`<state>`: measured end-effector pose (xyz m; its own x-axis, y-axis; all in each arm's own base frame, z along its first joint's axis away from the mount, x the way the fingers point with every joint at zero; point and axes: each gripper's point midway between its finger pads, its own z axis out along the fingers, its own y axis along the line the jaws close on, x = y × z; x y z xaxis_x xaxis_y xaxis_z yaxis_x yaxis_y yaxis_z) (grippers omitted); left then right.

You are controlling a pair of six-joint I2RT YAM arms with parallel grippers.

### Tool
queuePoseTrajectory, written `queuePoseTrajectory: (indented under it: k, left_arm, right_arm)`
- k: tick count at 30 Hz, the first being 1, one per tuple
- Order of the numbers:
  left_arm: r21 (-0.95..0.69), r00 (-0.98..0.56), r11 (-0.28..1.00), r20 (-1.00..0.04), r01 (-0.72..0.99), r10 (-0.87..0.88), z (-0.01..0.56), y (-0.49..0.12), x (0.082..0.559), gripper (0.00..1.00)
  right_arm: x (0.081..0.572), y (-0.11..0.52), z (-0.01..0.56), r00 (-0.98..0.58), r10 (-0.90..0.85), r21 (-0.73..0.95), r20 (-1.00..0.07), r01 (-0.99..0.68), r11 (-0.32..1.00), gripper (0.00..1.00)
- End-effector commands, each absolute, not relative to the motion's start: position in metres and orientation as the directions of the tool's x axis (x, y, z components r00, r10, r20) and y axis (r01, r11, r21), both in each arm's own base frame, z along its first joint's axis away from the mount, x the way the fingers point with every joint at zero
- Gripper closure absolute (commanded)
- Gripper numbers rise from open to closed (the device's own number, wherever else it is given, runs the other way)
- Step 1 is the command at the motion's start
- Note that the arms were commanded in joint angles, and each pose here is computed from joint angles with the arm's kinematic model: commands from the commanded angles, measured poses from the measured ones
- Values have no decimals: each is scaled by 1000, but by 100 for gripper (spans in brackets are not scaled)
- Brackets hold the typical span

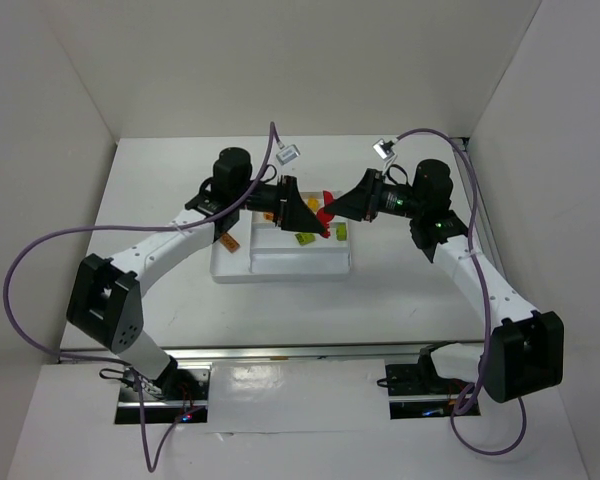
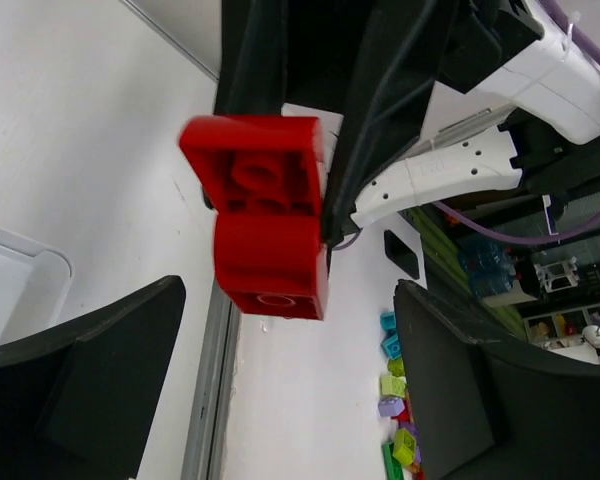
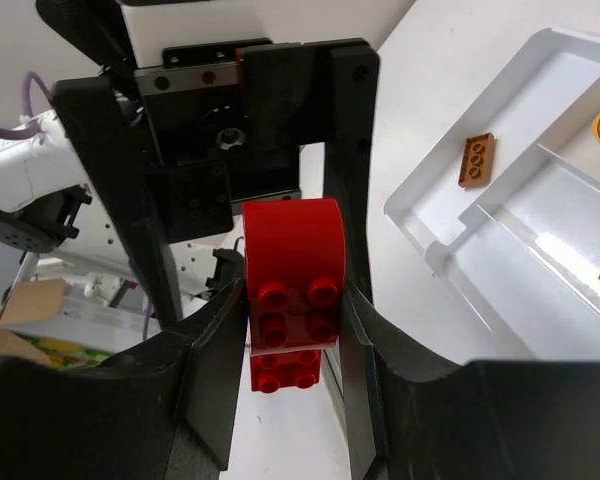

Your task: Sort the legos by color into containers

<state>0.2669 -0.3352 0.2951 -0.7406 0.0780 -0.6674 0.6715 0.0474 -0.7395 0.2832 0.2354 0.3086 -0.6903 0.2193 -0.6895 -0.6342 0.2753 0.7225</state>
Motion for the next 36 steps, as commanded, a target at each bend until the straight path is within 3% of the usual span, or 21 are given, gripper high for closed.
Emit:
queuePoseTrajectory:
  k: [1,8,10,12,13,14,19,28,31,34,36]
  left_arm:
    - [-696,-694,-11,-717,718,67,312,-346,272,4]
    - [-691,-688,-31,-722,722,72,313,-351,272,17]
    - [-691,-688,-34,-723,722,68,315,-351,272,31]
    - [-692,-690,-29,-721,721,66,314,-352,273,84]
    - [-693,-690,-25,-721,721,70,312,-351,273,96]
    - [-687,-684,-22,-726,726,74,312,-350,271,100]
    - [-695,-697,53,-713,717,71,299,-325,272,100]
    - [-718,-733,222,-680,659,-23,276,-259,302,100]
    - [-734,-804,412,-594,540,-5,243,-248,315,100]
    - [-727,-859,542,-512,421,-18,203,-241,322,100]
    - [-633,-872,700,-489,331,-30,167,-231,332,100]
  right_arm:
    - [279,240,328,-638,216,674,-739,-701,233,87]
    - [280,239,328,-636,222,674,-739,-699,240,87]
    - [280,239,323,-649,219,685,-729,-687,243,87]
    - [281,238,317,-655,214,688,-725,-676,262,87]
    - [283,237,317,-654,216,688,-725,-671,276,87]
    - [292,235,312,-654,239,694,-718,-644,322,89]
    - [309,217,316,-599,331,679,-729,-573,459,91]
    - [324,202,275,-643,314,672,-699,-440,595,90]
    - [334,187,238,-692,296,628,-658,-288,723,90]
    - [339,184,224,-678,258,531,-689,-229,816,90]
    - [335,194,210,-700,222,491,-678,-208,846,90]
